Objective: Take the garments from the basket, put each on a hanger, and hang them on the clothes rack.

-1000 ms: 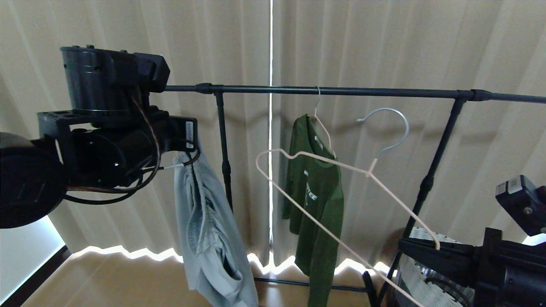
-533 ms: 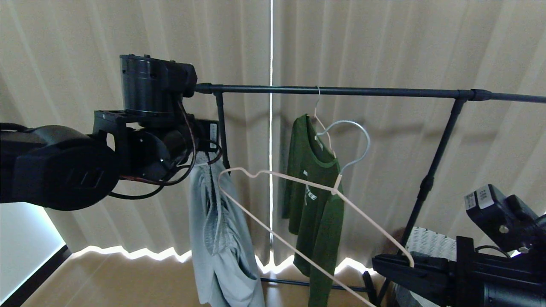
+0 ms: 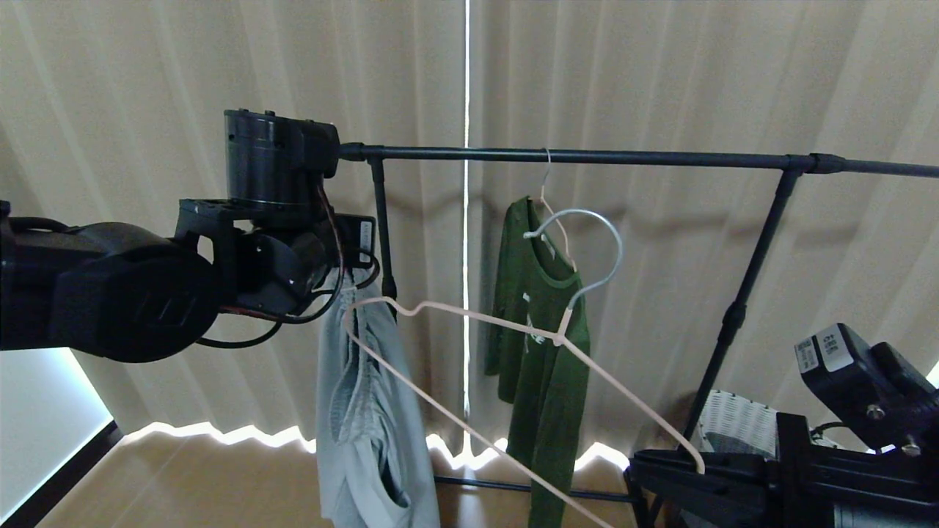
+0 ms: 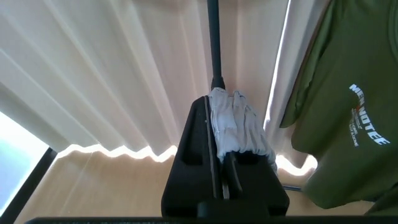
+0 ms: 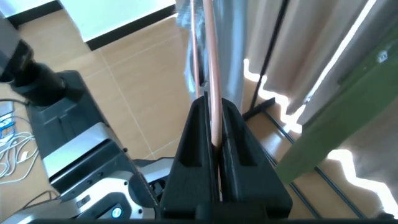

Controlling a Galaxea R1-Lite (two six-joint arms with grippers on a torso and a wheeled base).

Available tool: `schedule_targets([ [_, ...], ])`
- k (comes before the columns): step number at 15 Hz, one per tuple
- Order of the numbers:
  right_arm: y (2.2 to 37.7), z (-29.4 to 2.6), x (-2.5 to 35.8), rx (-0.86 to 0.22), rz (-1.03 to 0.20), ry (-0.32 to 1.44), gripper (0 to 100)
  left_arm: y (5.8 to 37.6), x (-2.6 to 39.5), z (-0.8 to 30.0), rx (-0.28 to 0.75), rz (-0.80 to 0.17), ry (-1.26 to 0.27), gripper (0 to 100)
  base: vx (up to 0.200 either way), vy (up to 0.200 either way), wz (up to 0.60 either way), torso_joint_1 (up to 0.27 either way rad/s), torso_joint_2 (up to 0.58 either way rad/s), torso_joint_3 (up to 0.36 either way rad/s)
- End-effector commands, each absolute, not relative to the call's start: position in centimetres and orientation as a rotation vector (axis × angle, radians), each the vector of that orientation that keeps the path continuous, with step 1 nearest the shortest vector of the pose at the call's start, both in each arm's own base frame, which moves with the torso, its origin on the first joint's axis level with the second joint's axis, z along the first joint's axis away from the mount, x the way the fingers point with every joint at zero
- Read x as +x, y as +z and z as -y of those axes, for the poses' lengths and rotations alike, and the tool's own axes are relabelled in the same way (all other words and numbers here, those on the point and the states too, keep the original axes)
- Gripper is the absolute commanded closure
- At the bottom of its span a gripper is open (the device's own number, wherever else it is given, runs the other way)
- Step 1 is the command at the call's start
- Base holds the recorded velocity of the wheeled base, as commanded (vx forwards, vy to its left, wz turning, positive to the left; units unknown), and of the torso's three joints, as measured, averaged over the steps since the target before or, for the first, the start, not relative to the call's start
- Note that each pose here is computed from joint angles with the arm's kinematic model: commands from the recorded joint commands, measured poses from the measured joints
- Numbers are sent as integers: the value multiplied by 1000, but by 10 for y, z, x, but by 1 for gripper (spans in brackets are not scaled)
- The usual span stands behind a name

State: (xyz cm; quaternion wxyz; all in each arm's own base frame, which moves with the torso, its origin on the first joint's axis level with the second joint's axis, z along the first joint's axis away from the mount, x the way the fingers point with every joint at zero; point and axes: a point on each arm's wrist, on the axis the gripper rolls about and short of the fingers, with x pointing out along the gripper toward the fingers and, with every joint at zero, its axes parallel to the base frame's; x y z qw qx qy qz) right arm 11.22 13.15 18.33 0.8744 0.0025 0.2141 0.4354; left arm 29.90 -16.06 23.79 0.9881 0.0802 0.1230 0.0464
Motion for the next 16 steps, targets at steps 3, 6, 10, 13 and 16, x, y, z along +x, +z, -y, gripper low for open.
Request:
schedule_targets([
  [3,177,-138,117,-13,-480,899,100,238,297,161,162,-246,90,100,0,0,0,0,0,0],
  [6,172,-147,132,-33,-512,822,100,241,290,157,184,-279,90,100,0,0,0,0,0,0],
  [10,171,-160,152,-10,-535,752,100,244,282,156,199,-299,82,100,0,0,0,0,0,0],
  [13,175,-172,165,21,-534,721,100,242,276,160,222,-326,59,100,0,0,0,0,0,0],
  [16,178,-180,173,26,-525,721,100,242,271,169,225,-322,27,100,0,0,0,0,0,0],
])
